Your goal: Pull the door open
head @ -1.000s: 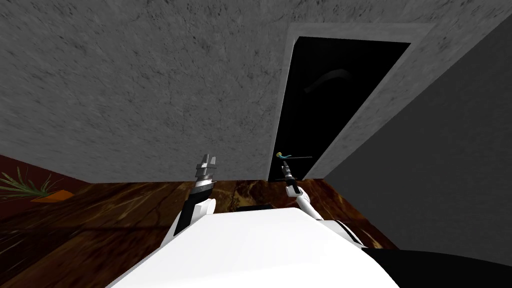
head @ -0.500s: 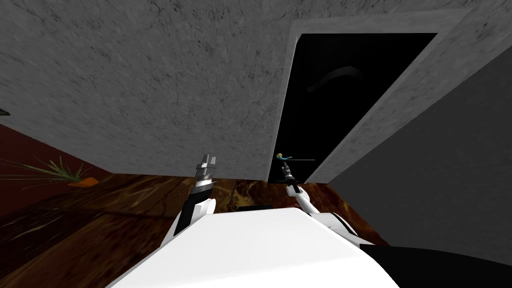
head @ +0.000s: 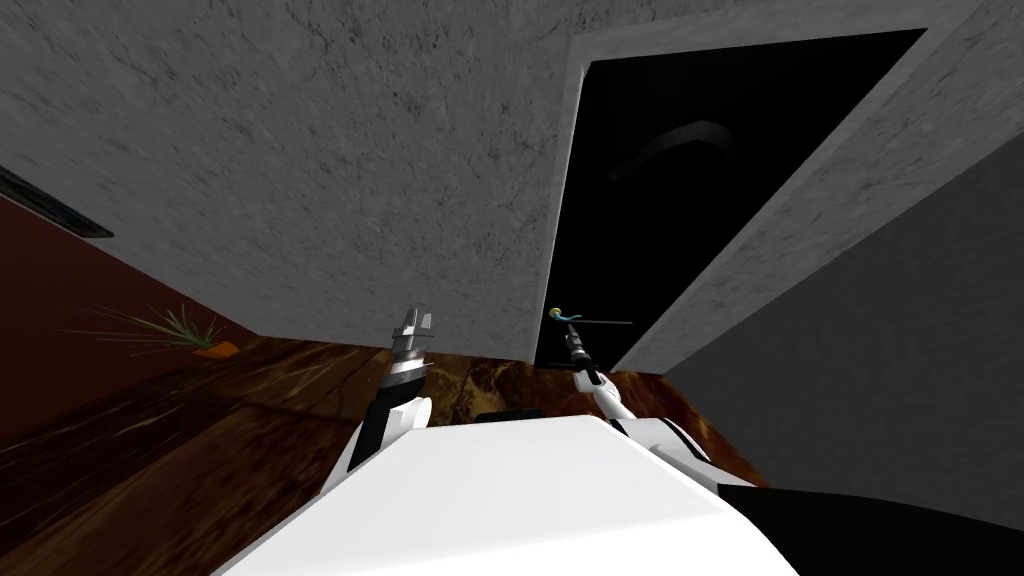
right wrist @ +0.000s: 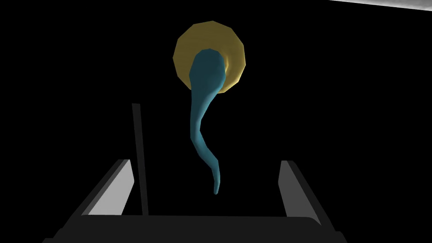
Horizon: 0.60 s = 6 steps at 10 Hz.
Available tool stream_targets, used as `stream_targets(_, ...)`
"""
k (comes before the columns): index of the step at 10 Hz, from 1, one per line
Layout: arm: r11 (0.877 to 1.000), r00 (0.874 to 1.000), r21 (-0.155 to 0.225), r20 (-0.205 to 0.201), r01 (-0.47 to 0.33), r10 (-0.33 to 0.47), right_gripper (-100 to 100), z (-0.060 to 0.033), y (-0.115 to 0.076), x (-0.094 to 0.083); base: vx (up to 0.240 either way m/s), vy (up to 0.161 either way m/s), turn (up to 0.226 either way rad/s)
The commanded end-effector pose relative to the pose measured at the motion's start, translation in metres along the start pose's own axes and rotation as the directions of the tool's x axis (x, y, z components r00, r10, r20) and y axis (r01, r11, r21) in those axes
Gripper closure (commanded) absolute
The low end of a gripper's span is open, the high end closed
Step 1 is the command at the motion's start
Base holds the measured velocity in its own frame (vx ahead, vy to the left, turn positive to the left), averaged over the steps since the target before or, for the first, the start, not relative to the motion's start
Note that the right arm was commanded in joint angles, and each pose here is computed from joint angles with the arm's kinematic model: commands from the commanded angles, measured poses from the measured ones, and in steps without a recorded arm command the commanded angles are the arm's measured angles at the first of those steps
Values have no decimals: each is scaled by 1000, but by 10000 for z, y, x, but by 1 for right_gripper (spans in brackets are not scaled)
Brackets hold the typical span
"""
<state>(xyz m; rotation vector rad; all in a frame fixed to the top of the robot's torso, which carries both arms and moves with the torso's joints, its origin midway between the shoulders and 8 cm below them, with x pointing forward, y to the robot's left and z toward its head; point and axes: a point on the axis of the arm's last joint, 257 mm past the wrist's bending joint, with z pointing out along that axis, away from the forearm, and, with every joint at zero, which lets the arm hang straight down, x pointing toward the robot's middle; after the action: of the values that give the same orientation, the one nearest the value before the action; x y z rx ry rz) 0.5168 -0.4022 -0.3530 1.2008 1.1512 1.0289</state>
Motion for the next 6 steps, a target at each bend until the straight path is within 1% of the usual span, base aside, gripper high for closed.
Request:
stream_targets(1, 1000, 1000, 0, 0, 0, 0, -100, 0, 0, 0, -2, -25, 7)
stream_targets(2, 1000, 1000, 2, 17, -2, 2, -100, -43, -23, -139, 125, 6, 110)
stream_targets(3, 1000, 1000, 3, 24, -2, 2, -100, -58, -31, -187, 197, -7, 119)
stream_targets(5, 1000, 999, 6, 51, -4, 4, -100, -130, -59, -403, 189, -20, 130)
stream_targets(6, 1000, 999, 6, 51, -4, 4, -100, -130, -59, -403, 117, -23, 38)
